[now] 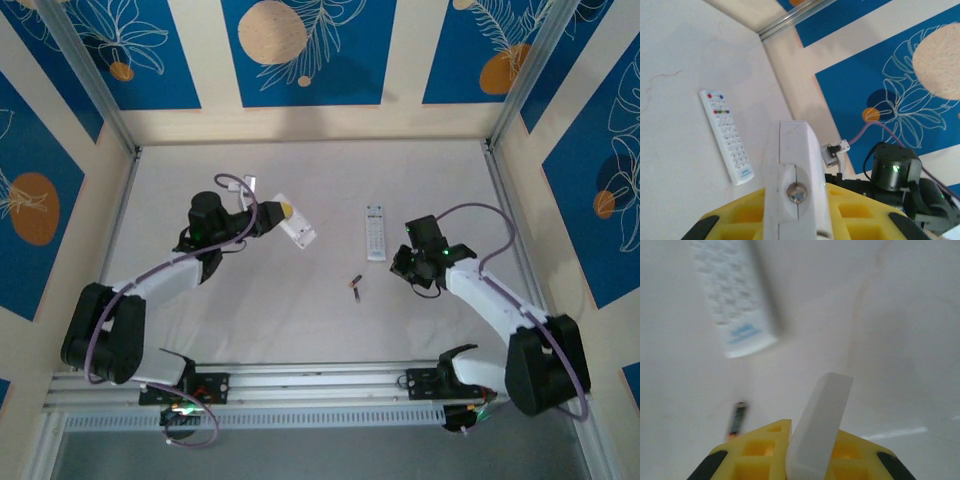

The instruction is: Load the batteries into the remote control

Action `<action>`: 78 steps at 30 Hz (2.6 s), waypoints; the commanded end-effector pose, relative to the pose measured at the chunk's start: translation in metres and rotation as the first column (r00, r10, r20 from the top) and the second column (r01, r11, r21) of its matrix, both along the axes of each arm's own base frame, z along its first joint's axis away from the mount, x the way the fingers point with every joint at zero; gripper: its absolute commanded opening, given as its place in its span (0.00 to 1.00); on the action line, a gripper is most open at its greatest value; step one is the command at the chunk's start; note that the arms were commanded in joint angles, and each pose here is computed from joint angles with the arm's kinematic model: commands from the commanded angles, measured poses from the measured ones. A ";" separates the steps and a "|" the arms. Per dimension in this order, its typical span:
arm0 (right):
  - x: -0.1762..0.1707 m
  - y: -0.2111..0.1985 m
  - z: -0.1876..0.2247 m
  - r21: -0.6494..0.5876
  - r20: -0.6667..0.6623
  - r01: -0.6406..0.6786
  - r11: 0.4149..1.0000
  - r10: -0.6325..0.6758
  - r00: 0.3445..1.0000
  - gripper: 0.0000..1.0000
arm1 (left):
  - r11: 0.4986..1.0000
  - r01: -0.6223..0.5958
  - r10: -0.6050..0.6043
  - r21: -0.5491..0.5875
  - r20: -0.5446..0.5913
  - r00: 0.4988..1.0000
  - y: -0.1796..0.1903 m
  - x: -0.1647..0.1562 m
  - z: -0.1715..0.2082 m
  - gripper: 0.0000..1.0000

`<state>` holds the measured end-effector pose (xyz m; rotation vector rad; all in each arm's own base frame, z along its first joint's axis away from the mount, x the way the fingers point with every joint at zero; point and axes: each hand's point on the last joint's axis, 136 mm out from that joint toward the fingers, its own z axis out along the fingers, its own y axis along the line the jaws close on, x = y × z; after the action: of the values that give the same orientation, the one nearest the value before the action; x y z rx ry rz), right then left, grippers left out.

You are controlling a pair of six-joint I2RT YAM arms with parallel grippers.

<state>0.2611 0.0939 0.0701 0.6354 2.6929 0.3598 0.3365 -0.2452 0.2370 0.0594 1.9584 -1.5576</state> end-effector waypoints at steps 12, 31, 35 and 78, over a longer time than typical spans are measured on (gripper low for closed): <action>0.032 0.049 0.060 0.071 0.201 -0.247 0.966 0.229 0.952 0.57 | 0.999 0.030 -0.032 0.030 0.061 0.998 -0.002 -0.011 -0.009 0.00; 0.028 0.239 0.149 -0.328 0.403 -0.848 0.417 0.873 0.273 0.79 | 0.979 0.167 -0.155 -0.117 0.108 0.982 -0.026 -0.026 0.032 0.03; 0.027 0.242 0.147 -0.377 0.391 -0.836 0.399 0.886 0.248 0.49 | 0.980 0.168 -0.155 -0.105 0.119 0.981 -0.026 -0.027 0.035 0.03; 0.031 0.256 0.000 -0.295 0.002 -0.944 -0.150 0.988 -0.157 0.76 | 0.638 -0.310 -0.512 0.705 0.689 0.513 0.080 -0.139 -0.005 1.00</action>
<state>0.2863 0.3463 0.0339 -1.8280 2.2865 0.3774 0.2018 -0.1573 0.2282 1.1120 1.6209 -0.3160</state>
